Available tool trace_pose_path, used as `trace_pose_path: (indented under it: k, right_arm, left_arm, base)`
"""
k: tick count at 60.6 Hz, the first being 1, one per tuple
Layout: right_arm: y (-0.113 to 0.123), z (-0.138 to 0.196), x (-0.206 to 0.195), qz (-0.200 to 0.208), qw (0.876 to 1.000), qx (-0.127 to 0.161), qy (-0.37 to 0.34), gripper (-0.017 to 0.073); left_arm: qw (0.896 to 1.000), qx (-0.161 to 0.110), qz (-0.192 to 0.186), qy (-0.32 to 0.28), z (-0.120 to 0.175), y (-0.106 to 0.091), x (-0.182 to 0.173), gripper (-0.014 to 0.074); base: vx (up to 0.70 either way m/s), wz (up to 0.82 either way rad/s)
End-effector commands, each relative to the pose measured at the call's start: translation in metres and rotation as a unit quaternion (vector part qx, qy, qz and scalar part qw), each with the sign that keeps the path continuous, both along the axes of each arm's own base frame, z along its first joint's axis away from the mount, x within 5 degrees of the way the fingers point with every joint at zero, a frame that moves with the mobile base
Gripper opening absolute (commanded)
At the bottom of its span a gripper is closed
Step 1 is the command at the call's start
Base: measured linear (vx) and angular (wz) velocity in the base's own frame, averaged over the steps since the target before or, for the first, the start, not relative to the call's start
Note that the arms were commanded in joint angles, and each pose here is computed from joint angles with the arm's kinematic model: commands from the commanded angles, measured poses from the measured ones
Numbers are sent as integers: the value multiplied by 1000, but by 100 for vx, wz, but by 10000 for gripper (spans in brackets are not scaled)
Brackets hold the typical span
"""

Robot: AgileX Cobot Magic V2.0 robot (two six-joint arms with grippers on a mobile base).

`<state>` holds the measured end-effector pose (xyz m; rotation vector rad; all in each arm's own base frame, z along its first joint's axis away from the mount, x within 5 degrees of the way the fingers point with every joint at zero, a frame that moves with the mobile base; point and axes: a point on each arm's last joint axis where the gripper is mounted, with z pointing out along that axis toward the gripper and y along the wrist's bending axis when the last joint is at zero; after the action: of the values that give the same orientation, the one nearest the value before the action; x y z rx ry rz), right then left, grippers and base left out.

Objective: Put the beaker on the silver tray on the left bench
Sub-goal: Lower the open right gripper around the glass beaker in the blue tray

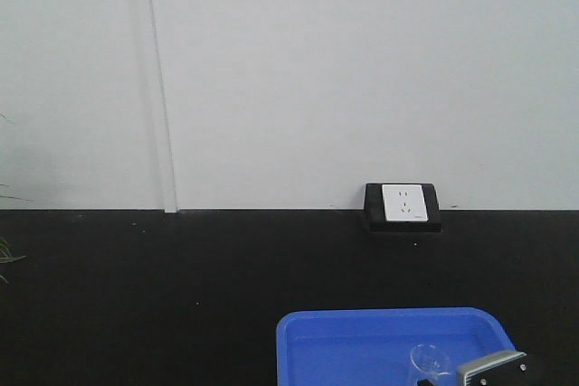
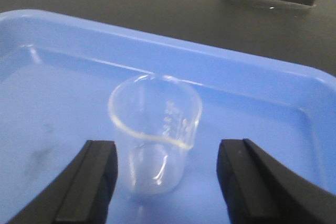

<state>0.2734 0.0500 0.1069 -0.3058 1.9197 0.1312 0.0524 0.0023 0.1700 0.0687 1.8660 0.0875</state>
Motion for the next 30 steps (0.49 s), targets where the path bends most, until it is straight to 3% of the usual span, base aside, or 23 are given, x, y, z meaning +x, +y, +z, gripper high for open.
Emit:
trace_pose_path:
  k: [1,9,30]
  right_arm:
    - [3,19,12,8,998,6,-63,517]
    - [8,17,19,30,997,1,-64,553]
    - [11,3,45,28,998,3,-59,566]
  left_arm:
    - [999,-2,-4,-32,0,-1,2,1]
    - [999,-2,-4,-32,0,-1,2,1]
    - [999,-2,-4,-32,0,-1,2,1]
  base:
    - [0,0]
    - [0,0]
    - [0,0]
